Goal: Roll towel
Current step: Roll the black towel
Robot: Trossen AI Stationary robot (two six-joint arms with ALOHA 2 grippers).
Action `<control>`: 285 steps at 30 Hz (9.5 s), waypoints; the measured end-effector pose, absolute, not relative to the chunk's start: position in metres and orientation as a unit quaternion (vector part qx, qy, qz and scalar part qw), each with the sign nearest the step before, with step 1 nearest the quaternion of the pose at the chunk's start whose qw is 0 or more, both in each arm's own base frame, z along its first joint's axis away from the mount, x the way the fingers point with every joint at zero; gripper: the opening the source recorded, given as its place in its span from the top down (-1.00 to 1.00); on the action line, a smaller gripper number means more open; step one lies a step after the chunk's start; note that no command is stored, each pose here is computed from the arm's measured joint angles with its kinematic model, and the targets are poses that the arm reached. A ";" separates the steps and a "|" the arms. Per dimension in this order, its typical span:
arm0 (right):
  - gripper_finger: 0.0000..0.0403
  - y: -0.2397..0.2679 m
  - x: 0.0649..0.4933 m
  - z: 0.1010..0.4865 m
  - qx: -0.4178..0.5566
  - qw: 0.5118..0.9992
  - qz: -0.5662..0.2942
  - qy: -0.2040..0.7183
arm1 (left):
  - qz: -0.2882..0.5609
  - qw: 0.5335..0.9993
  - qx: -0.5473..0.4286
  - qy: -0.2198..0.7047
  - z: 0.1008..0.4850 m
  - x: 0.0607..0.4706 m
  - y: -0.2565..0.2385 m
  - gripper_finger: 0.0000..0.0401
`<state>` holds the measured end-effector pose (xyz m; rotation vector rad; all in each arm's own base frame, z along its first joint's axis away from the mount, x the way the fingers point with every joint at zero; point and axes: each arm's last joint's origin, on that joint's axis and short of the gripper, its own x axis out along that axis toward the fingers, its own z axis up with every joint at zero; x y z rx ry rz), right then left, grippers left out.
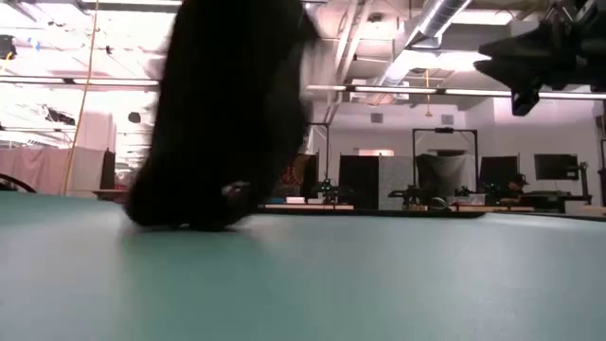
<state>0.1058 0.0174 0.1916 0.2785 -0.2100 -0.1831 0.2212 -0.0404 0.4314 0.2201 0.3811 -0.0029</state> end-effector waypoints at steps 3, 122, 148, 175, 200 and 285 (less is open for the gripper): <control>0.33 0.019 0.111 0.193 0.141 0.980 -0.090 -0.110 | -0.012 0.976 0.130 0.177 0.440 0.219 -0.039 1.00; 0.99 0.073 0.348 0.195 0.024 0.945 -0.270 0.182 | 0.068 0.847 0.168 0.499 0.274 0.249 -0.037 0.32; 0.99 0.067 0.350 0.194 0.031 0.950 -0.242 0.197 | 0.185 0.910 0.185 0.320 0.220 0.261 -0.067 0.32; 0.97 0.067 0.350 0.194 0.032 0.950 -0.238 0.198 | 0.239 0.905 0.134 0.326 0.160 0.269 -0.079 0.32; 0.97 0.068 0.350 0.194 0.035 0.952 -0.231 0.199 | 0.229 0.889 0.154 0.366 0.165 0.274 -0.054 0.99; 0.98 0.010 0.323 0.400 -0.224 0.800 -0.493 0.260 | 0.437 0.862 0.137 0.218 0.435 0.095 -0.009 1.00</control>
